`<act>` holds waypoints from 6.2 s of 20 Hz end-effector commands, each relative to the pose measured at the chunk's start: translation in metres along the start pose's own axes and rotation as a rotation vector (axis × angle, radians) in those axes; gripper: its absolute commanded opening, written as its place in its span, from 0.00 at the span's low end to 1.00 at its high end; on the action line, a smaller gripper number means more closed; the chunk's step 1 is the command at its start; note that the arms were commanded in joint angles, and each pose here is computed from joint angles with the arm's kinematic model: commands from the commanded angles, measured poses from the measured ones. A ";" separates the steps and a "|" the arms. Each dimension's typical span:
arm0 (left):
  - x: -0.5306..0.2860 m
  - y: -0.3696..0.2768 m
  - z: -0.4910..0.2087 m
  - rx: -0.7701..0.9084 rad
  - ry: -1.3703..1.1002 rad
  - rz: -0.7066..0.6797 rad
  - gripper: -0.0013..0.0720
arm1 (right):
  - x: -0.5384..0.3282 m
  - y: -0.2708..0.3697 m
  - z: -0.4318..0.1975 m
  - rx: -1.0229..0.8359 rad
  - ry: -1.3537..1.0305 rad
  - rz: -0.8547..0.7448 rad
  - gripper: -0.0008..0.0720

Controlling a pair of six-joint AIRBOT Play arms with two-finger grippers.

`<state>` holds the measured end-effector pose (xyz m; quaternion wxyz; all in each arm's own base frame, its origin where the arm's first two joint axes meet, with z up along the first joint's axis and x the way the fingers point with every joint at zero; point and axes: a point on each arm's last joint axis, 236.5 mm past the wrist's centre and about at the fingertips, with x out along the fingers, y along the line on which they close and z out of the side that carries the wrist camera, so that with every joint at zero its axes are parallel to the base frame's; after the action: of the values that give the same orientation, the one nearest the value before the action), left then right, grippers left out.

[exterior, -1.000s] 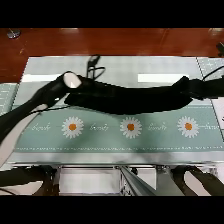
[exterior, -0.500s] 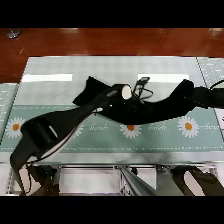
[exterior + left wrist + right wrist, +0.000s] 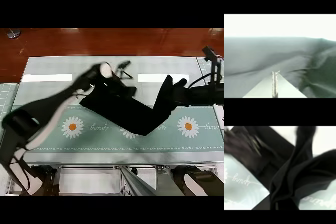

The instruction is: Fold the shirts.

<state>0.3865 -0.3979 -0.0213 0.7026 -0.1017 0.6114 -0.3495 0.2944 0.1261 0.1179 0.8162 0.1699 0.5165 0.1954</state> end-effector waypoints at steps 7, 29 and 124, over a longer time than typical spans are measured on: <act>-0.300 0.139 -0.007 -0.175 -0.461 0.337 0.04 | 0.104 0.096 0.039 -0.179 0.166 0.117 0.05; -0.206 0.149 -0.156 -0.377 -0.521 0.218 0.04 | 0.141 0.114 0.126 -0.192 0.238 0.286 0.87; -0.246 0.185 -0.106 -0.100 -0.293 0.548 0.04 | 0.124 -0.139 0.026 -0.075 0.268 -0.526 0.05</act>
<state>0.3572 -0.0843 0.0473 0.8502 -0.0223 0.5156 -0.1039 0.3881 0.0658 -0.0318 0.7713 -0.0217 0.6358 0.0207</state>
